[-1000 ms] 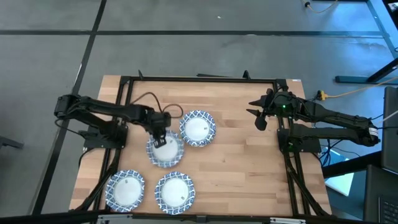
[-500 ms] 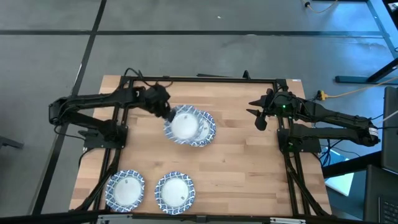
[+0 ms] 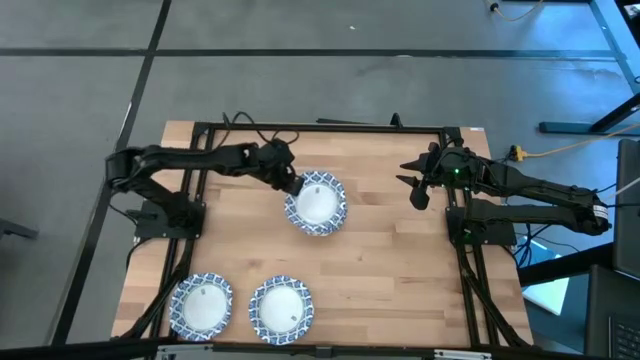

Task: Nest bowls inside each other
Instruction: Stack the white bowl on top of the other white bowls

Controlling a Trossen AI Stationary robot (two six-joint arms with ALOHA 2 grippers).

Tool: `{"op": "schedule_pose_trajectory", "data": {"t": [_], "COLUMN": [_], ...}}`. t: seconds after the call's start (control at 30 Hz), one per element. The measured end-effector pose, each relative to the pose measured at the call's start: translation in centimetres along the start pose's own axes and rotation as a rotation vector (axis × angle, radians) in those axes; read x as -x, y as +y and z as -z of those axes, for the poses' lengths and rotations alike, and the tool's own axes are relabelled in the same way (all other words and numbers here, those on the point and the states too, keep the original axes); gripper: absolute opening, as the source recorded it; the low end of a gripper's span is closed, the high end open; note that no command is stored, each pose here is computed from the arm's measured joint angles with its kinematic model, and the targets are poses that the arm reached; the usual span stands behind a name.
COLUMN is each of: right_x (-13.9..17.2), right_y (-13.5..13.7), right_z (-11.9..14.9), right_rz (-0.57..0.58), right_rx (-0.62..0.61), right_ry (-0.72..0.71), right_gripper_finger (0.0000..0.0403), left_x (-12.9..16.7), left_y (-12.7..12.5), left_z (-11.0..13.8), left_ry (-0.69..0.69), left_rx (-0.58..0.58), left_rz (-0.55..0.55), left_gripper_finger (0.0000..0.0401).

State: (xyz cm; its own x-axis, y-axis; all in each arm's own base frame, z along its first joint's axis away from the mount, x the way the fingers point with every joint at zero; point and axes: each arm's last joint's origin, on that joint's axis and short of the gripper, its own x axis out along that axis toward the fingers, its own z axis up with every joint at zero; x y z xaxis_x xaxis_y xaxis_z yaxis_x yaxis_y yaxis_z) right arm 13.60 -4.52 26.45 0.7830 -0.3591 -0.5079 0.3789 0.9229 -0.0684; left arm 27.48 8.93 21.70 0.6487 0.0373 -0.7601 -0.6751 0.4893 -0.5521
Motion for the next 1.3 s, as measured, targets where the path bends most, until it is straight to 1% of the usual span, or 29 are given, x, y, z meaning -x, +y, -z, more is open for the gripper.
{"op": "schedule_pose_trajectory", "data": {"t": [0.13, 0.3, 0.4, 0.63, 0.77, 0.93, 1.13, 1.2, 1.3], "right_x": [0.0, 0.0, 0.0, 0.0, 0.0, 0.0, 0.0, 0.0, 0.0], "right_y": [0.0, 0.0, 0.0, 0.0, 0.0, 0.0, 0.0, 0.0, 0.0], "right_z": [0.0, 0.1, 0.2, 0.2, 0.2, 0.2, 0.2, 0.2, 0.2], "right_rz": [0.000, -0.001, -0.001, 0.000, 0.000, -0.001, -0.001, 0.000, 0.000], "right_rx": [0.000, 0.000, -0.001, -0.001, -0.001, -0.001, 0.000, 0.001, 0.001], "right_ry": [0.000, 0.015, 0.019, 0.019, 0.019, 0.019, 0.019, 0.019, 0.019], "right_gripper_finger": [0.0162, 0.0162, 0.0162, 0.0162, 0.0162, 0.0162, 0.0162, 0.0162, 0.0162], "left_x": [-1.7, -3.1, -3.4, -3.3, -3.3, -3.3, -3.3, -3.2, -2.9], "left_y": [0.1, 0.8, 0.9, 0.8, 0.8, 0.8, 0.8, 0.7, -0.2], "left_z": [-0.3, -0.2, -0.2, -0.2, -0.2, -0.2, -0.2, -0.2, -0.7], "left_ry": [-0.003, 0.030, 0.031, 0.017, -0.001, -0.002, 0.007, 0.012, 0.002], "left_rx": [-0.002, 0.009, 0.009, -0.044, -0.050, -0.050, -0.088, -0.104, -0.168], "left_rz": [0.007, -0.029, -0.039, -0.037, -0.059, -0.062, -0.055, -0.057, -0.022], "left_gripper_finger": [0.0002, 0.0010, 0.0015, 0.0032, 0.0056, 0.0100, 0.0150, 0.0157, 0.0160]}}
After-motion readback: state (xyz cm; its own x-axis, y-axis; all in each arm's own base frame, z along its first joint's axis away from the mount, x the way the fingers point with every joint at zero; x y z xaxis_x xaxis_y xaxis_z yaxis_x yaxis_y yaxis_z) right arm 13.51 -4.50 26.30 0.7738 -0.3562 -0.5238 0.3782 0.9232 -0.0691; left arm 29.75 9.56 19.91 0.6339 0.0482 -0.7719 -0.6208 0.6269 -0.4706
